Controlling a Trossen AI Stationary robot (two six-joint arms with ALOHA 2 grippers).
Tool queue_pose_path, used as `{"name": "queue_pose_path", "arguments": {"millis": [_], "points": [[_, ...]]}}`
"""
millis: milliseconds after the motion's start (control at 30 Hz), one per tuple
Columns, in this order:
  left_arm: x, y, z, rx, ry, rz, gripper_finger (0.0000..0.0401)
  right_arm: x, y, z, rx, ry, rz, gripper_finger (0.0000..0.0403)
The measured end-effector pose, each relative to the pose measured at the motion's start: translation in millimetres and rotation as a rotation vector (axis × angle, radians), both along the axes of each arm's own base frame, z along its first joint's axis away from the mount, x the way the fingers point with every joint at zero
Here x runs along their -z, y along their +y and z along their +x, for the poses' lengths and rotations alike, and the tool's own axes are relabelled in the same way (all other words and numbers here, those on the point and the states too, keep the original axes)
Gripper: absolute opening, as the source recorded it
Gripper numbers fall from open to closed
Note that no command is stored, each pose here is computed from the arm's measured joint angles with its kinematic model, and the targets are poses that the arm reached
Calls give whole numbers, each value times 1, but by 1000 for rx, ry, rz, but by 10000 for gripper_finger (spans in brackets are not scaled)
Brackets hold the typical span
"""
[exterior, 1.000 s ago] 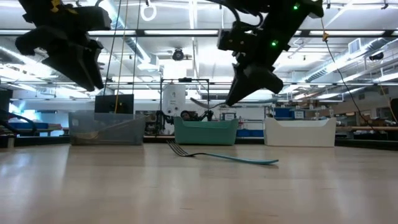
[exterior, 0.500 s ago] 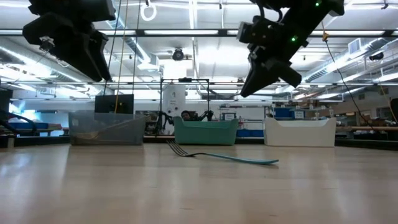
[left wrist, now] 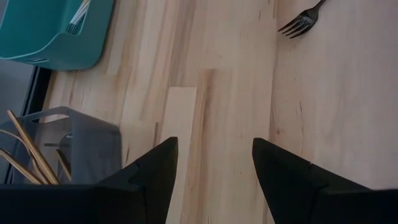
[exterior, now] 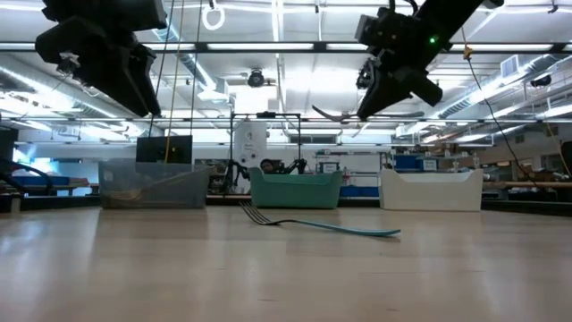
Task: Sort silverware by color (type)
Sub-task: Put the blue fork into the white bin
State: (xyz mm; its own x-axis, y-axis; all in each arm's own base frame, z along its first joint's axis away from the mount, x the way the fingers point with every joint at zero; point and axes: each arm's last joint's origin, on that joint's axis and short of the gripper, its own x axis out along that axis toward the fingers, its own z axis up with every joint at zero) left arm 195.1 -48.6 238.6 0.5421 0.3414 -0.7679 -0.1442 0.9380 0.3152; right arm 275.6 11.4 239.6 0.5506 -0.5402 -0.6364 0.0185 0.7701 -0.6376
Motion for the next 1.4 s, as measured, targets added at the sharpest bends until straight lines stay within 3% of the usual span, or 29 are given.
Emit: {"name": "queue_pose_path", "arguments": {"millis": [1000,1400], "points": [[0,-1,1,-19,-22,-20,217,-22,-52,-23,139,13,-38,9],[0,-1,1,-28,-24,-26,217,-2,-71,-48,212,-31,-52,9]]}}
